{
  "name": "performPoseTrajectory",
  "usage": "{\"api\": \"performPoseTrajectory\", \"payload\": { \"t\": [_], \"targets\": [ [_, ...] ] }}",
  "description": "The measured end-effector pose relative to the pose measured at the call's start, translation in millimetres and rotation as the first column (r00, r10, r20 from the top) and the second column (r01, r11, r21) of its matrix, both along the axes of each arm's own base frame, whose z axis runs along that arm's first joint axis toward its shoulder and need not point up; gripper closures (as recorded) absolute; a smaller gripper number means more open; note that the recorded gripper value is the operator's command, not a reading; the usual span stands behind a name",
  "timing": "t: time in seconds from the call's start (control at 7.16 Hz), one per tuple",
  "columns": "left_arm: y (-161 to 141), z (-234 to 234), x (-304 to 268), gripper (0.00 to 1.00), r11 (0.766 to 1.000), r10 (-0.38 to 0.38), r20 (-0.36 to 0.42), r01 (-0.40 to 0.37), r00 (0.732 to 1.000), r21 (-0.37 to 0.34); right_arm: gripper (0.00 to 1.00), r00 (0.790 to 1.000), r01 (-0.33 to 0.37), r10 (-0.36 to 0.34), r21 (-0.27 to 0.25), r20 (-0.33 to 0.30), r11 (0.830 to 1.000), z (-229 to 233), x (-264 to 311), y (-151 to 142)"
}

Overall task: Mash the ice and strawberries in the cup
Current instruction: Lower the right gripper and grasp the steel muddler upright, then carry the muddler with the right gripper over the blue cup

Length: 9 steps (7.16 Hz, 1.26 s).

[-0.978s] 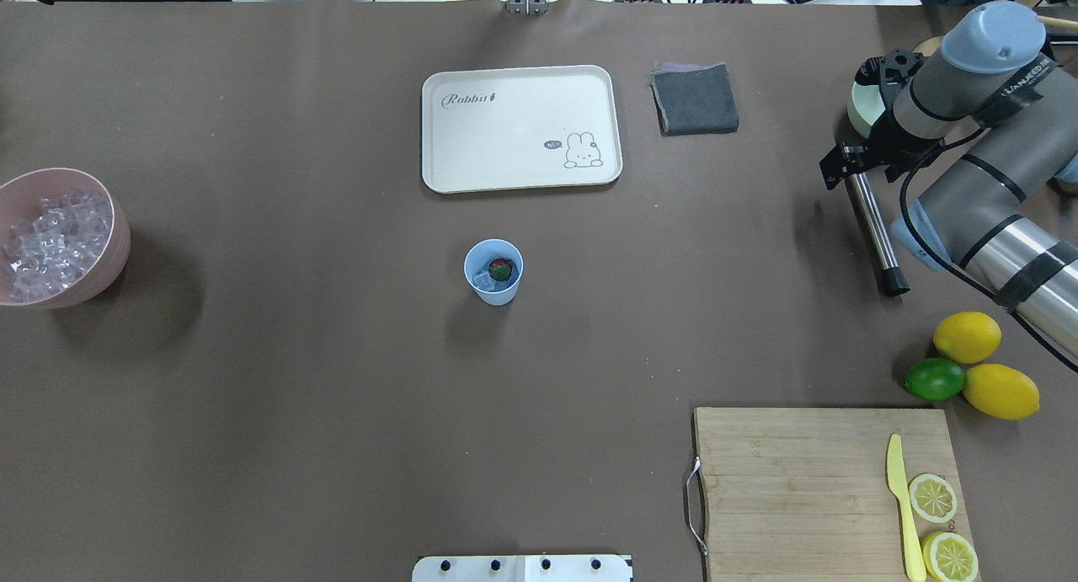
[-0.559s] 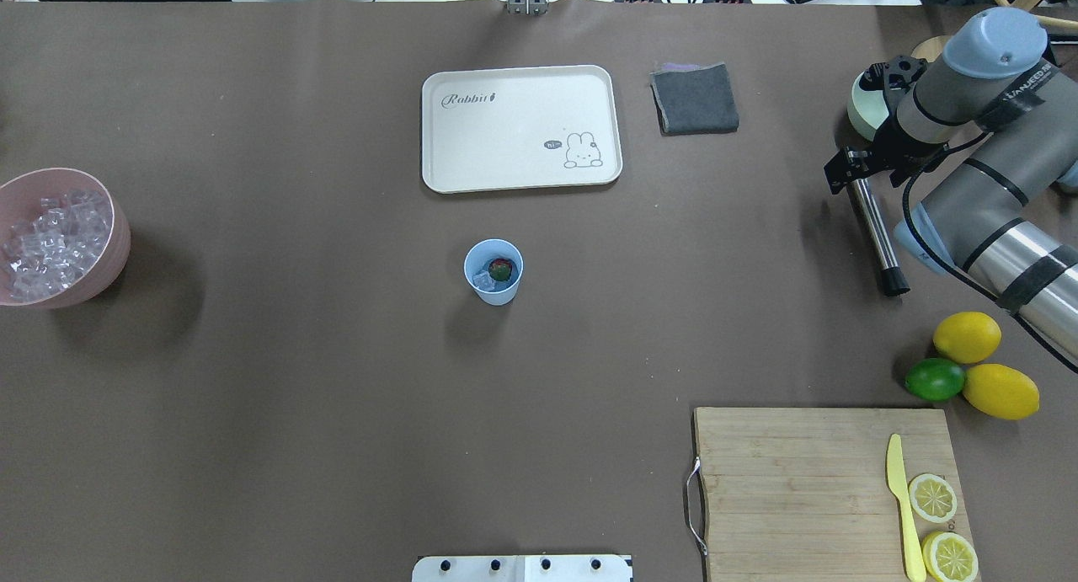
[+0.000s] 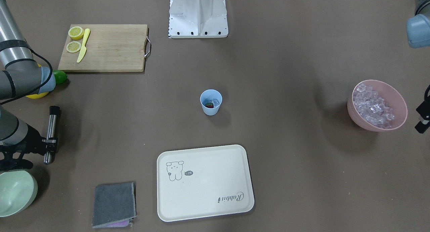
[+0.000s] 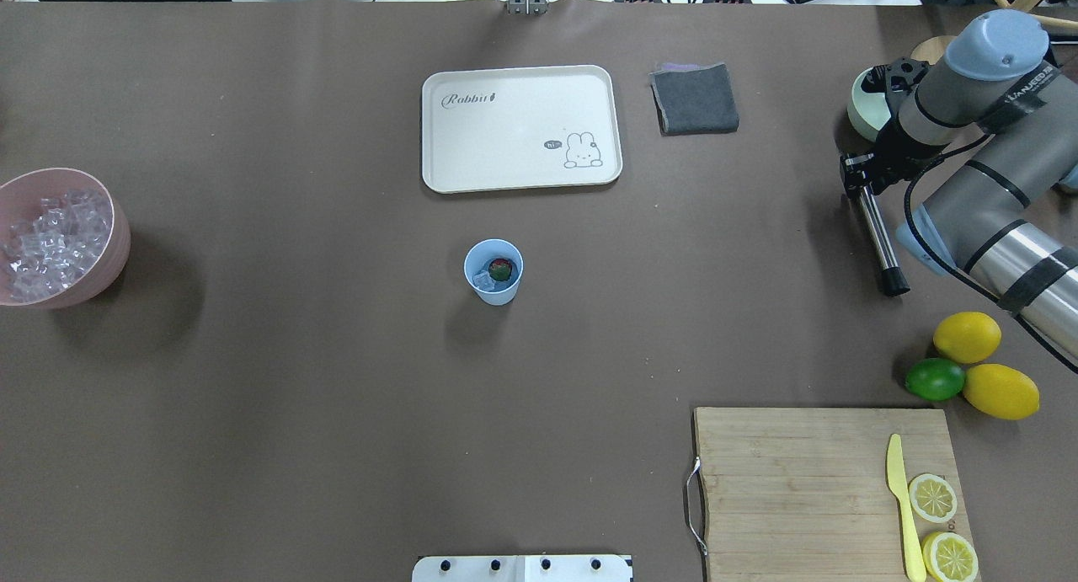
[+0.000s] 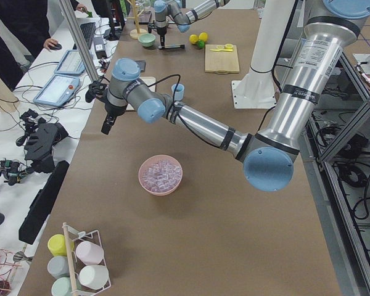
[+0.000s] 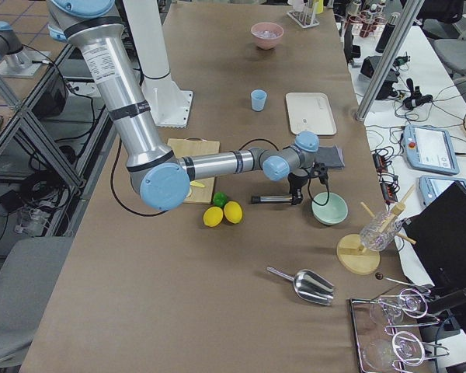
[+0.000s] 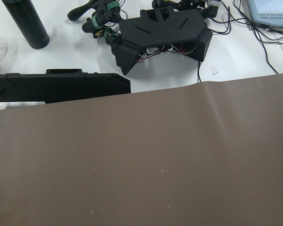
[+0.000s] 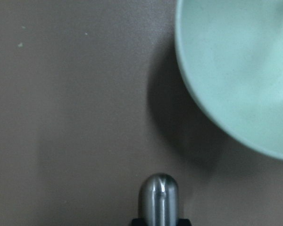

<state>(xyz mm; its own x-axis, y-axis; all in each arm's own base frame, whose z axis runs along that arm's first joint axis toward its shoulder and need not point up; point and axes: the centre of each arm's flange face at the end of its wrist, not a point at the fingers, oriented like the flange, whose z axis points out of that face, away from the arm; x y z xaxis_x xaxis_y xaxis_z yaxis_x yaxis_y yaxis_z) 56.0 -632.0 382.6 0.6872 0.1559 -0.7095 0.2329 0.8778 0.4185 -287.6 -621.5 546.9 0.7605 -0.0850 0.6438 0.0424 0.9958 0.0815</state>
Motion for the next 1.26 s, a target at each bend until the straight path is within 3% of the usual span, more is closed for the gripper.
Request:
{"api": "performPoseTrajectory", "payload": {
  "t": [0.28,0.7,0.98,1.26],
  "targets": [
    [3,1,-2,0.02,1.000,-0.001,0.000,0.001,1.000,0.002,1.00,1.000,-0.016,0.016,0.016,0.016,1.000,-14,10,-9],
    [5,4,-9,0.02,1.000,-0.011,0.001,0.011,1.000,-0.003,1.00,0.991,-0.053,0.044,0.071,0.129,0.996,-87,44,-47],
    [11,28,-43,0.02,0.997,-0.064,0.010,0.065,0.998,-0.042,1.00,0.981,-0.055,0.022,0.166,0.194,0.985,-164,35,-58],
    [30,71,-89,0.02,0.984,-0.135,0.027,0.137,0.990,-0.113,1.00,0.968,-0.040,-0.037,0.300,0.248,0.953,-248,5,-37]
  ]
}}
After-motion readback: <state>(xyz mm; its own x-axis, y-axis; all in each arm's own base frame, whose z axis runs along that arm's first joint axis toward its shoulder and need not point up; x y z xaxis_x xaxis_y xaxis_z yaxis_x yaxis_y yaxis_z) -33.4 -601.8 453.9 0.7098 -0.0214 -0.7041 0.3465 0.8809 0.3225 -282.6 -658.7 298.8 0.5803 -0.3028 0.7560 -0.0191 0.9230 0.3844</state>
